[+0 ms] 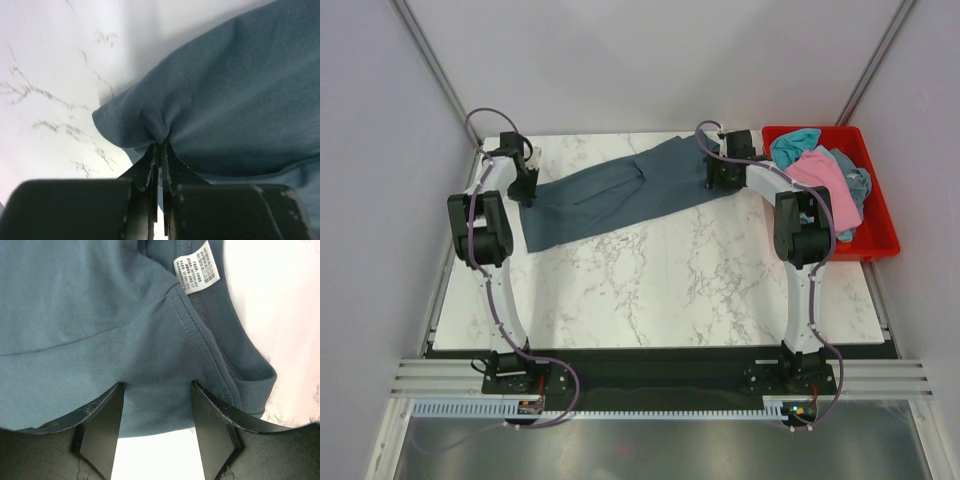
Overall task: Fold and stack the t-shirts
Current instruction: Fold the tshirt
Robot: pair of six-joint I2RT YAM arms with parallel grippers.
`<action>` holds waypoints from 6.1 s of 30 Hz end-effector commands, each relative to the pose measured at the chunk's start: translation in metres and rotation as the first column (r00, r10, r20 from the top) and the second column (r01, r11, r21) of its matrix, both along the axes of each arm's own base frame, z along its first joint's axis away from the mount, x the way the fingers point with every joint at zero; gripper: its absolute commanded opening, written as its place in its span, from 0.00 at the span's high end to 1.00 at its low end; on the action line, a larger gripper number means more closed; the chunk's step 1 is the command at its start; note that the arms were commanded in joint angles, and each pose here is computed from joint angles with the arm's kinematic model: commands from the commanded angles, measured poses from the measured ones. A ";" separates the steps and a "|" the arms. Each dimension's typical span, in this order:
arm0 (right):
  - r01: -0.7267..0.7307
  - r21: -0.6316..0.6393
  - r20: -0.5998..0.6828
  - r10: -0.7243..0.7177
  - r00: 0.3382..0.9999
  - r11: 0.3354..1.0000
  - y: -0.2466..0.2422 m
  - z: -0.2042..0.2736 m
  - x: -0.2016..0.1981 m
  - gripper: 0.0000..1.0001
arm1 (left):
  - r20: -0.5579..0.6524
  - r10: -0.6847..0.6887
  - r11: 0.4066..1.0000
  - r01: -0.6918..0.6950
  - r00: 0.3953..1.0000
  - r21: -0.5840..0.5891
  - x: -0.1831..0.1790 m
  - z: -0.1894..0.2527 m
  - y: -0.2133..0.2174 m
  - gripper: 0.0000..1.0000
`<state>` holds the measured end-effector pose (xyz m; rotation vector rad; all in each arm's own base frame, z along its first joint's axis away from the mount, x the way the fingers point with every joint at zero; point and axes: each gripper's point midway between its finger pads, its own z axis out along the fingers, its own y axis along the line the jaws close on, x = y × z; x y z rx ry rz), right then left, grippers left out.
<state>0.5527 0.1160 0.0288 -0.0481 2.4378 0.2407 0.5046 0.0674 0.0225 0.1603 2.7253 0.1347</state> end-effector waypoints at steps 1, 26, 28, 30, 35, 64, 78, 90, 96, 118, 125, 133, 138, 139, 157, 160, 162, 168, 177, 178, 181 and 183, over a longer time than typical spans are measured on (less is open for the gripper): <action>0.012 0.005 0.016 -0.012 1.000 1.000 0.000 -0.002 0.014 0.36 | -0.094 -0.003 1.000 0.004 0.996 0.010 -0.041 0.000 0.001 0.98; -0.018 0.088 0.211 -0.001 0.977 0.996 0.025 0.071 0.068 0.34 | -0.031 -0.048 0.999 0.048 0.998 0.009 -0.132 0.083 -0.030 0.33; -0.014 0.097 0.209 -0.007 0.978 0.995 0.023 0.079 0.062 0.34 | 0.008 -0.057 0.998 0.057 0.998 0.004 -0.126 0.100 -0.032 0.29; -0.005 0.130 0.208 -0.022 0.978 0.992 0.022 0.092 0.055 0.34 | 0.015 -0.054 0.999 0.054 0.998 -0.008 -0.123 0.101 -0.034 0.28; 0.044 0.268 0.128 -0.081 0.988 0.962 0.026 0.095 0.035 0.33 | -0.024 -0.047 0.999 0.046 0.999 -0.018 -0.112 0.078 -0.034 0.28; 0.181 0.379 -0.076 -0.165 0.983 0.908 0.018 -0.001 0.030 0.41 | -0.154 -0.013 0.998 0.022 0.988 0.056 -0.088 0.008 0.015 0.36; 0.174 0.363 -0.035 -0.174 0.984 0.915 0.017 -0.006 0.048 0.67 | -0.244 -0.043 0.999 0.049 0.969 0.020 -0.118 -0.014 0.009 0.91; 0.122 0.362 0.065 -0.156 0.986 0.924 0.035 0.010 0.080 0.91 | -0.326 -0.093 0.995 0.081 0.941 -0.052 -0.187 -0.011 -0.023 0.98; 0.075 0.376 0.139 -0.136 0.981 0.924 0.056 0.024 0.098 0.90 | -0.345 -0.172 0.985 0.163 0.923 -0.056 -0.211 -0.009 -0.050 0.98; 0.062 0.356 0.230 -0.152 0.961 0.932 0.068 0.038 0.117 0.91 | -0.366 -0.287 0.956 0.286 0.885 -0.060 -0.253 -0.007 -0.083 0.98; 0.054 0.338 0.235 -0.140 0.962 0.940 0.066 0.041 0.114 0.91 | -0.389 -0.334 0.942 0.318 0.859 -0.106 -0.267 0.001 -0.108 0.98; 0.049 0.306 0.246 -0.129 0.961 0.951 0.062 0.046 0.111 0.91 | -0.342 -0.486 0.855 0.356 0.805 -0.377 -0.287 0.010 -0.167 0.98; 0.048 0.287 0.274 -0.130 0.953 0.957 0.059 0.054 0.115 0.91 | -0.328 -0.509 0.843 0.385 0.796 -0.375 -0.287 0.013 -0.174 0.98; 0.049 0.283 0.270 -0.129 0.954 0.958 0.058 0.053 0.114 0.91 | -0.318 -0.510 0.842 0.389 0.799 -0.374 -0.286 0.015 -0.174 0.98; 0.031 0.225 0.275 -0.094 0.957 0.974 0.051 0.066 0.098 0.66 | -0.071 -0.525 0.817 0.479 0.848 -0.322 -0.222 0.079 -0.193 0.98; 0.013 0.230 0.283 -0.080 0.956 0.973 0.052 0.074 0.097 0.64 | -0.054 -0.533 0.811 0.491 0.844 -0.318 -0.214 0.084 -0.198 0.98; 0.009 0.234 0.286 -0.077 0.955 0.972 0.054 0.076 0.097 0.63 | -0.060 -0.545 0.804 0.501 0.837 -0.320 -0.216 0.082 -0.202 0.98; 0.007 0.235 0.281 -0.074 0.957 0.972 0.058 0.074 0.095 0.63 | -0.072 -0.550 0.803 0.502 0.832 -0.323 -0.230 0.079 -0.200 0.98; -0.012 0.227 0.280 -0.054 0.958 0.974 0.065 0.079 0.088 0.63 | -0.151 -0.413 0.910 0.412 0.898 -0.043 -0.234 0.072 -0.142 0.01; -0.012 0.223 0.276 -0.051 0.960 0.975 0.065 0.078 0.086 0.63 | -0.152 -0.413 0.911 0.411 0.898 -0.042 -0.234 0.071 -0.141 0.01; -0.017 0.219 0.268 -0.044 0.962 0.975 0.065 0.080 0.081 0.62 | -0.143 -0.413 0.910 0.412 0.899 -0.042 -0.233 0.073 -0.141 0.01; -0.019 0.216 0.270 -0.040 0.962 0.976 0.064 0.085 0.078 0.62 | -0.136 -0.411 0.911 0.409 0.901 -0.041 -0.232 0.075 -0.141 0.01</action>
